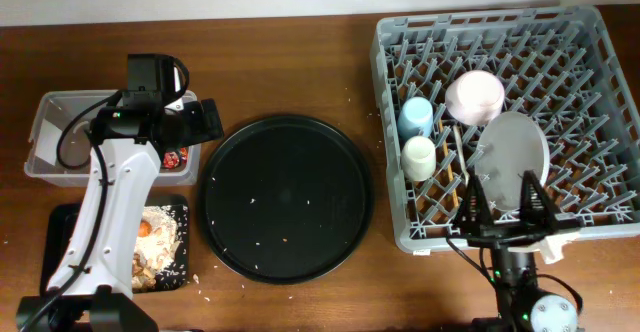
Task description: Sort waste into correct bins and load items into the dishwasher rack
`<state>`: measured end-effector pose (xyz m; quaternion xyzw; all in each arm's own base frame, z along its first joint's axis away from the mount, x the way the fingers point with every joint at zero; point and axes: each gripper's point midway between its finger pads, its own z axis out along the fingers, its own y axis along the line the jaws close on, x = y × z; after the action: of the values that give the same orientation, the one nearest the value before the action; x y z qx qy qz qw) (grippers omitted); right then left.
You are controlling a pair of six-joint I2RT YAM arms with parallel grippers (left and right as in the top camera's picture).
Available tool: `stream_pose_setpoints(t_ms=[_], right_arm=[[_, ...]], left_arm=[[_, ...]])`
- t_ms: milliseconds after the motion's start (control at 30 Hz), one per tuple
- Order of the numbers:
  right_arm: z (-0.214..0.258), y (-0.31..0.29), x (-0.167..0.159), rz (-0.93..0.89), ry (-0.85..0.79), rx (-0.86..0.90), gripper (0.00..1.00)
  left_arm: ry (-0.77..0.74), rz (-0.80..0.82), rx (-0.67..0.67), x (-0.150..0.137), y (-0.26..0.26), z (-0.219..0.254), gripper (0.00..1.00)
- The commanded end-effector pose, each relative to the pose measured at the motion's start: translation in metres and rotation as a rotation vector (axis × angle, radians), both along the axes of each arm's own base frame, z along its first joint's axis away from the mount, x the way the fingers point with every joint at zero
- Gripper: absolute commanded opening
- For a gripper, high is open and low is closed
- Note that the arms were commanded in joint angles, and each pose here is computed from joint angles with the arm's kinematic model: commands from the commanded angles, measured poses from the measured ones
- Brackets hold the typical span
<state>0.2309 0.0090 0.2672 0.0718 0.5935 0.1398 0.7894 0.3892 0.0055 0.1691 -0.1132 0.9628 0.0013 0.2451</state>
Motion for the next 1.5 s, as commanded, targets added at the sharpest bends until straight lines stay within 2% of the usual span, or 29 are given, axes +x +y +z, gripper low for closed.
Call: stream_pose_setpoints(t_ms=[0,133,200,300,333,567,700,800,1367,1467], right_arm=[[-0.026,-0.003,0.007,-0.017,0.044,0.005,0.99],[-0.061,-0.002,0.014,-0.024,0.160,-0.070,0.99],[-0.084,-0.001,0.016,-0.032,0.247,-0.192,0.99],[-0.107,0.021,0.013,0.062,0.281,-0.533,0.99],[-0.107,0.018,0.013,0.044,0.284,-0.543,0.99],[-0.098,0.010,0.015,0.001,0.273,-0.435,0.99],[-0.095,-0.010,0.016,-0.092,0.293,-0.248,0.99],[-0.112,-0.010,0.015,-0.081,0.360,-0.251,0.99],[-0.112,-0.010,0.015,-0.080,0.363,-0.251,0.99],[-0.112,-0.010,0.015,-0.080,0.363,-0.251,0.99]], left_arm=[[-0.010,0.009,0.006,0.001,0.001,0.003,0.99],[-0.010,0.009,0.006,0.001,0.001,0.003,0.99],[-0.010,0.009,0.006,0.001,0.001,0.003,0.99],[-0.010,0.009,0.006,0.001,0.001,0.003,0.99],[-0.010,0.009,0.006,0.001,0.001,0.003,0.99],[-0.010,0.009,0.006,0.001,0.001,0.003,0.99],[-0.010,0.009,0.006,0.001,0.001,0.003,0.99],[-0.010,0.009,0.006,0.001,0.001,0.003,0.99],[-0.010,0.008,0.006,0.001,0.001,0.003,0.99],[-0.153,0.007,0.003,-0.011,0.000,0.055,0.99]])
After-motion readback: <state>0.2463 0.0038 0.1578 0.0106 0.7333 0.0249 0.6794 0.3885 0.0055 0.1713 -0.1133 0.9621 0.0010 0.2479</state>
